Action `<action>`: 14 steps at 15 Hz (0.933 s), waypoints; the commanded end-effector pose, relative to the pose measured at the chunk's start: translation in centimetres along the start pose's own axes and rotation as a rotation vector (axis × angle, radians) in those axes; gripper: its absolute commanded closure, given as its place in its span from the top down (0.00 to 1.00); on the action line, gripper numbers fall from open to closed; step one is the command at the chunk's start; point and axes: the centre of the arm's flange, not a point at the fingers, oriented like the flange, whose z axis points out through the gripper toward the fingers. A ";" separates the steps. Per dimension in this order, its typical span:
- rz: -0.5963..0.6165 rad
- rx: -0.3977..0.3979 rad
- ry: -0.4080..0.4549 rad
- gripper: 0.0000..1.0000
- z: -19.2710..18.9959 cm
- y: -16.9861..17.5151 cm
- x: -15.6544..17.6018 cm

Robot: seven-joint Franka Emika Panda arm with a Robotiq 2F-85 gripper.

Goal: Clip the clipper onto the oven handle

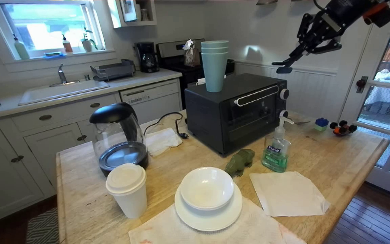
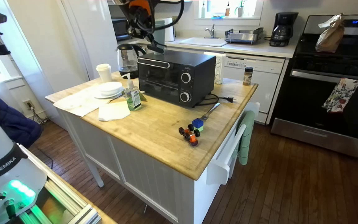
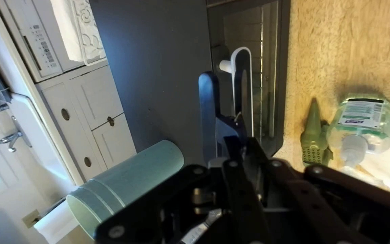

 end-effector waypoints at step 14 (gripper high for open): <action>-0.046 0.187 0.038 0.03 3.9 3.2 0.3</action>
